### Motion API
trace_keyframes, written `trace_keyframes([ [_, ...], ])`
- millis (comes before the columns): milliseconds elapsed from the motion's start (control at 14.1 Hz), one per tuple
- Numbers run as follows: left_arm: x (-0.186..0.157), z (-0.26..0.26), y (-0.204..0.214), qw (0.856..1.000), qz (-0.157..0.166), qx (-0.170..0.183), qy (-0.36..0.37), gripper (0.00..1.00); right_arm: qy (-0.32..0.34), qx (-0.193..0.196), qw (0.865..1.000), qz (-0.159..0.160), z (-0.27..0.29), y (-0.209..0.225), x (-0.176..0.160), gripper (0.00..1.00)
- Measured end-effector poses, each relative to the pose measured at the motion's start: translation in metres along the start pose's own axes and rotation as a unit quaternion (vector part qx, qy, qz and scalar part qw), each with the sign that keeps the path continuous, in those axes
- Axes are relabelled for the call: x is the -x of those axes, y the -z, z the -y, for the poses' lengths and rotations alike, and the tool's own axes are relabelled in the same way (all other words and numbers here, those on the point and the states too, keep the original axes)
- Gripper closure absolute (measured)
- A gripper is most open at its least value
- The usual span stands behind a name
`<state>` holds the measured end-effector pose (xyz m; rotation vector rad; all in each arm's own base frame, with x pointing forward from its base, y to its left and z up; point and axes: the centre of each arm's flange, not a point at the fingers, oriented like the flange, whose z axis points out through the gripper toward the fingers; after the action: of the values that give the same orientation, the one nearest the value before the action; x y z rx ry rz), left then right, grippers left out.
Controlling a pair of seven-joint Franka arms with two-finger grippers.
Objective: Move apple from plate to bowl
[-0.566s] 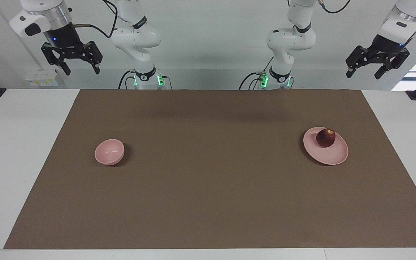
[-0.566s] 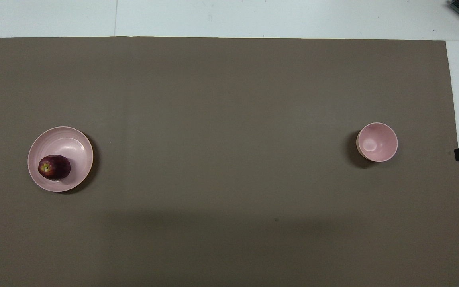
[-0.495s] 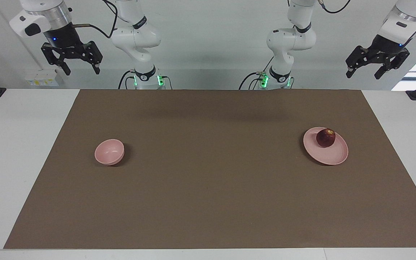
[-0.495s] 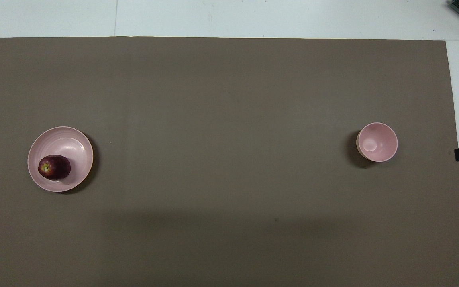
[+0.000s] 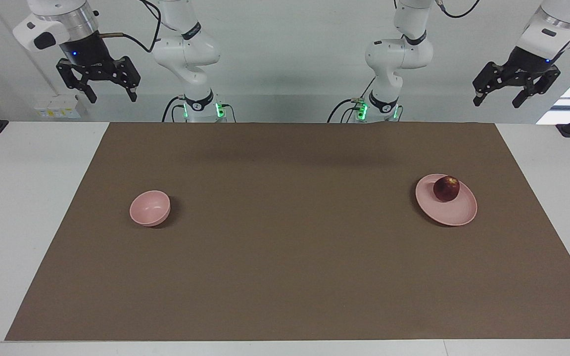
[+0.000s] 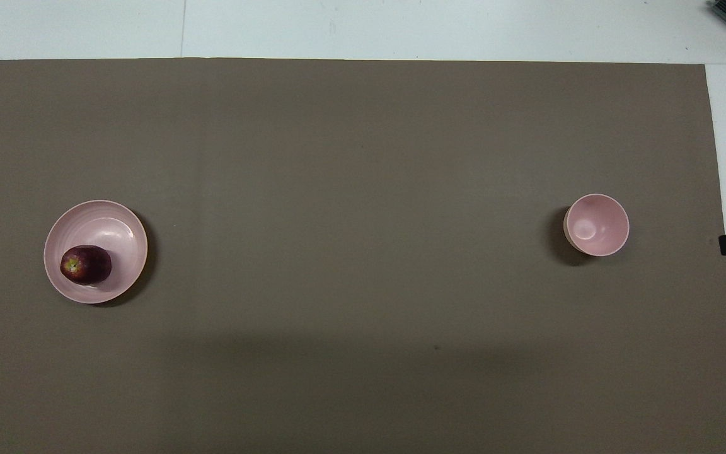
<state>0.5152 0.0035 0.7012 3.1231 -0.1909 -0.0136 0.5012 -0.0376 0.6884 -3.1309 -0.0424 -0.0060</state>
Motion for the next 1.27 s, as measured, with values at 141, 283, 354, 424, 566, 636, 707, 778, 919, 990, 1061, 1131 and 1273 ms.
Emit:
trace_keyframes([
  [141,-0.001,-0.0101,0.0001,1.0,0.0,0.0,-0.01,0.0,0.0,0.0,1.0,0.0,0.0,0.0,0.0,0.0],
  [283,-0.0014,-0.0137,0.0001,1.0,0.0,0.0,-0.013,0.0,0.0,0.0,1.0,0.0,0.0,0.0,0.0,0.0],
  [354,-0.0014,-0.0136,0.0001,1.0,0.0,0.0,-0.013,0.0,0.0,0.0,1.0,0.0,0.0,0.0,0.0,0.0],
  [424,-0.0014,-0.0136,0.0001,1.0,0.0,0.0,-0.013,0.0,0.0,0.0,1.0,0.0,0.0,0.0,0.0,0.0],
  [566,-0.0014,-0.0134,0.0001,1.0,0.0,0.0,-0.013,0.0,0.0,0.0,1.0,0.0,0.0,0.0,0.0,0.0],
  [636,-0.0013,-0.0133,0.0002,1.0,0.0,0.0,-0.013,0.0,0.0,0.0,1.0,0.0,0.0,0.0,0.0,0.0],
  [707,-0.0011,-0.0132,0.0004,1.0,0.0,0.0,-0.012,0.0,0.0,0.0,1.0,0.0,0.0,0.0,0.0,0.0],
  [778,-0.001,-0.0131,0.0006,1.0,-0.001,0.0,-0.012,0.0,0.0,0.0,1.0,0.0,0.0,0.0,0.0,0.0],
  [919,-0.0009,-0.0127,0.0007,1.0,-0.001,0.0,-0.012,0.0,0.0,0.0,1.0,0.0,0.0,0.0,0.0,0.0],
  [990,-0.0008,-0.0123,0.0007,1.0,-0.001,0.0,-0.012,0.0,0.0,0.0,1.0,0.0,0.0,0.0,0.0,0.0],
  [1061,-0.0008,-0.0117,0.0007,1.0,-0.001,0.0,-0.011,0.0,0.0,0.0,1.0,0.0,0.0,0.0,0.0,0.0],
  [1131,-0.0007,-0.0111,0.0007,1.0,-0.001,0.0,-0.011,0.0,0.0,0.0,1.0,0.0,0.0,0.0,0.0,0.0],
  [1273,-0.0005,-0.0103,0.0008,1.0,-0.001,0.0,-0.01,0.0,0.0,0.0,1.0,0.0,0.0,0.0,0.0,0.0],
])
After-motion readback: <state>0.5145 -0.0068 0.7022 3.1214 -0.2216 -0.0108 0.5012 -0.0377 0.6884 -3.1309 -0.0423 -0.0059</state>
